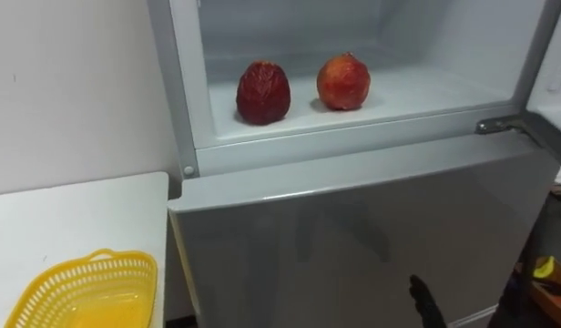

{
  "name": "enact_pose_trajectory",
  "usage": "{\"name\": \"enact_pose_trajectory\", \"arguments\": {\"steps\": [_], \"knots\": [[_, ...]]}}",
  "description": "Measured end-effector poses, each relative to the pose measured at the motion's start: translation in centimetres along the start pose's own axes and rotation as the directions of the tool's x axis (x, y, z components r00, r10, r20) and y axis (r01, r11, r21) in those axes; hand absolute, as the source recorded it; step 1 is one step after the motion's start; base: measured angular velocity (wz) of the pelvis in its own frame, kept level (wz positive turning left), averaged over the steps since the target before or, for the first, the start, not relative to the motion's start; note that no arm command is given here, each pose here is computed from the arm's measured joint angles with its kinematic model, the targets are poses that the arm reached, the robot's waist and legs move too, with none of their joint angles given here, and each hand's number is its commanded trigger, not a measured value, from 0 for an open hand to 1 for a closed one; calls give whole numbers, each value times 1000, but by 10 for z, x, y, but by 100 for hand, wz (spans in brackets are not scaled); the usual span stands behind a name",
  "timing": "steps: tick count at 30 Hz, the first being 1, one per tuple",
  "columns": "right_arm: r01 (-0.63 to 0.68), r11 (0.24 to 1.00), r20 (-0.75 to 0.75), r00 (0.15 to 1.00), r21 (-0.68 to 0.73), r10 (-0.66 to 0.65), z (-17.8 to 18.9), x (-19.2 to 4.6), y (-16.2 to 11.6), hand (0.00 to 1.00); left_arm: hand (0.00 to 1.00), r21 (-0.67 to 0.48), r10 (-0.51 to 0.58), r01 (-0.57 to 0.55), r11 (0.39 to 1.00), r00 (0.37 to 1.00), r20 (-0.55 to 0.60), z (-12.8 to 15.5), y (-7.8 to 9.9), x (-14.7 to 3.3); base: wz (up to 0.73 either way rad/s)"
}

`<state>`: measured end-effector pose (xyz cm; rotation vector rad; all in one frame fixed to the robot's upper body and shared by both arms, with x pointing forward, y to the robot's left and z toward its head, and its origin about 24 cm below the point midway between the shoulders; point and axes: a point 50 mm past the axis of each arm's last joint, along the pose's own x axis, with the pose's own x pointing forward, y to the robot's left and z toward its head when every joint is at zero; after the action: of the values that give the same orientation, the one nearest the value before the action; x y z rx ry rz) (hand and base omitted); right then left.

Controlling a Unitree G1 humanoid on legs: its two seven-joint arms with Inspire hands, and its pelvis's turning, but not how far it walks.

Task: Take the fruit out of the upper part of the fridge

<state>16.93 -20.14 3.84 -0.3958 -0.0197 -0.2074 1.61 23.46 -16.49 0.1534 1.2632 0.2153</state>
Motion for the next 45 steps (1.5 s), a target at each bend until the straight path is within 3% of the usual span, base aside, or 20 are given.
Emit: {"name": "enact_pose_trajectory", "arguments": {"steps": [5,18,27,37,45], "knots": [[35,999,56,998,12,-36,12,3,-3,0,0,13,4,-3,1000,999,-35,-8,2,-1,-2],[211,975,425,890,-67,-164,76,19,-14,0,0,44,-19,22,999,999,-51,-5,5,2,-1],[257,965,511,838,-56,-193,92,23,-19,0,0,69,-36,38,997,999,-39,0,7,3,2],[343,939,633,721,27,-281,119,36,-26,0,0,125,-36,41,991,999,-40,3,13,4,13],[394,919,692,657,23,-299,131,60,-33,0,0,166,-16,27,986,997,-69,1,17,4,6]]}}
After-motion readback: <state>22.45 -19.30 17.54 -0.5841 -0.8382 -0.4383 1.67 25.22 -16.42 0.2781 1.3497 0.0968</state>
